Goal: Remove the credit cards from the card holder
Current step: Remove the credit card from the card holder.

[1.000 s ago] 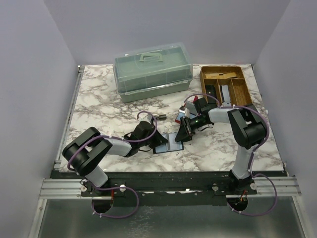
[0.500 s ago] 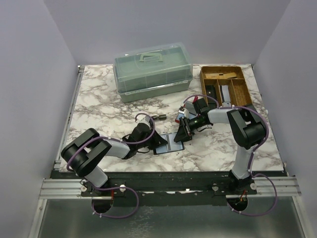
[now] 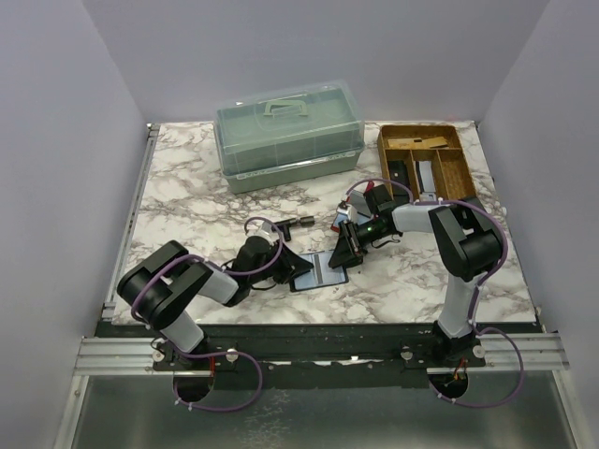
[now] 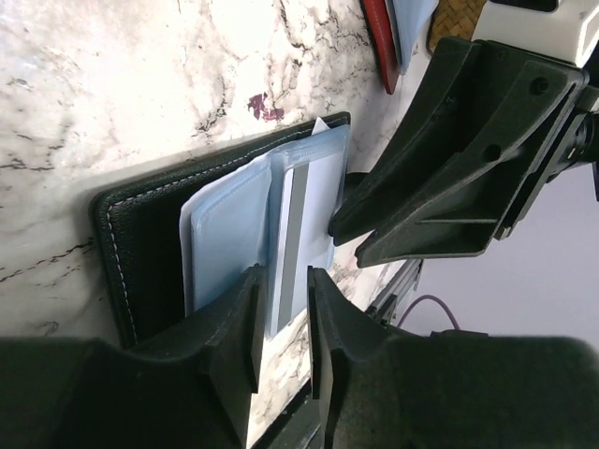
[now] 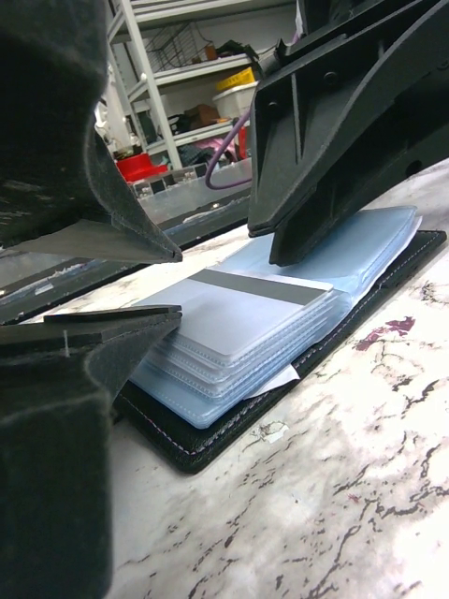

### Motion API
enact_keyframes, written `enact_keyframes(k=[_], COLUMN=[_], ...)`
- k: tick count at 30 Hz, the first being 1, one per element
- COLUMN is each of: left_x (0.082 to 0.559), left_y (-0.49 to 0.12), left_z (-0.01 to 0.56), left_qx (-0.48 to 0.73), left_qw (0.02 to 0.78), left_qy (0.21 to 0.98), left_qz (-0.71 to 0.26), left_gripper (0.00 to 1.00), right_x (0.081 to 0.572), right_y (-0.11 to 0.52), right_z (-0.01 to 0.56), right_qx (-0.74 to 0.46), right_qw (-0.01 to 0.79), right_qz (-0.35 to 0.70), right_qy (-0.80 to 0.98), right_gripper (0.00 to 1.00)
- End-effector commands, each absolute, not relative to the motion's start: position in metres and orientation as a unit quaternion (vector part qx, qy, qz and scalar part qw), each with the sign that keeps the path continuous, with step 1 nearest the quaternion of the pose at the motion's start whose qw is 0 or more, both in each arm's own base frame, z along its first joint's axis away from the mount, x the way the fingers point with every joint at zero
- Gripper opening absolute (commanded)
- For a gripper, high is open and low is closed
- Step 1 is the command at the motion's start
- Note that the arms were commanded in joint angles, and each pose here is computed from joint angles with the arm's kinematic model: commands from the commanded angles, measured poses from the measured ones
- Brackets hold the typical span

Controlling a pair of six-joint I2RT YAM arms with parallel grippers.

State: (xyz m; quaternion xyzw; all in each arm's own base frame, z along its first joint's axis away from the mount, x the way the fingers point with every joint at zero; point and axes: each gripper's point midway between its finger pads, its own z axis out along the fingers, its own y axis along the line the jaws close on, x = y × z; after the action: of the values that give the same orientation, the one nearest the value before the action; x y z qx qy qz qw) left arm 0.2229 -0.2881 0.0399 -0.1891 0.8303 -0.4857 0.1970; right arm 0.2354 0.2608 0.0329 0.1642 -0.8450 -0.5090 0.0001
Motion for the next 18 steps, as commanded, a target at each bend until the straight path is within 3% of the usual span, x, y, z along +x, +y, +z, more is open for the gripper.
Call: enact_keyframes(k=[1,11,18], left_x=[0.223,0.227,0.228], left_y=[-0.294,-0.303,-0.307], left_z=[0.041,0.023,0.025], left_qx=[-0.188,-0.184,-0.178], left_qw=[0.183,0.158,0.155], left_qy=[0.825,0.839,0.838], left_qz=[-0.501,-0.487,-0.492], left_gripper=[0.31,0.31,0.12], right_x=[0.242,0.239,0.237], right_y=[0.246,0.241,0.241], right_z=[-0.003,-0.015,-0.019], right_qx=[0.162,0.156,0.154], right_qw=[-0.006,0.003,0.011], right_qz=[-0.443,-0.426,-0.426], right_qy=[-0.882,-0.891,-0.891], right_gripper=[0.33,0.22,0.22])
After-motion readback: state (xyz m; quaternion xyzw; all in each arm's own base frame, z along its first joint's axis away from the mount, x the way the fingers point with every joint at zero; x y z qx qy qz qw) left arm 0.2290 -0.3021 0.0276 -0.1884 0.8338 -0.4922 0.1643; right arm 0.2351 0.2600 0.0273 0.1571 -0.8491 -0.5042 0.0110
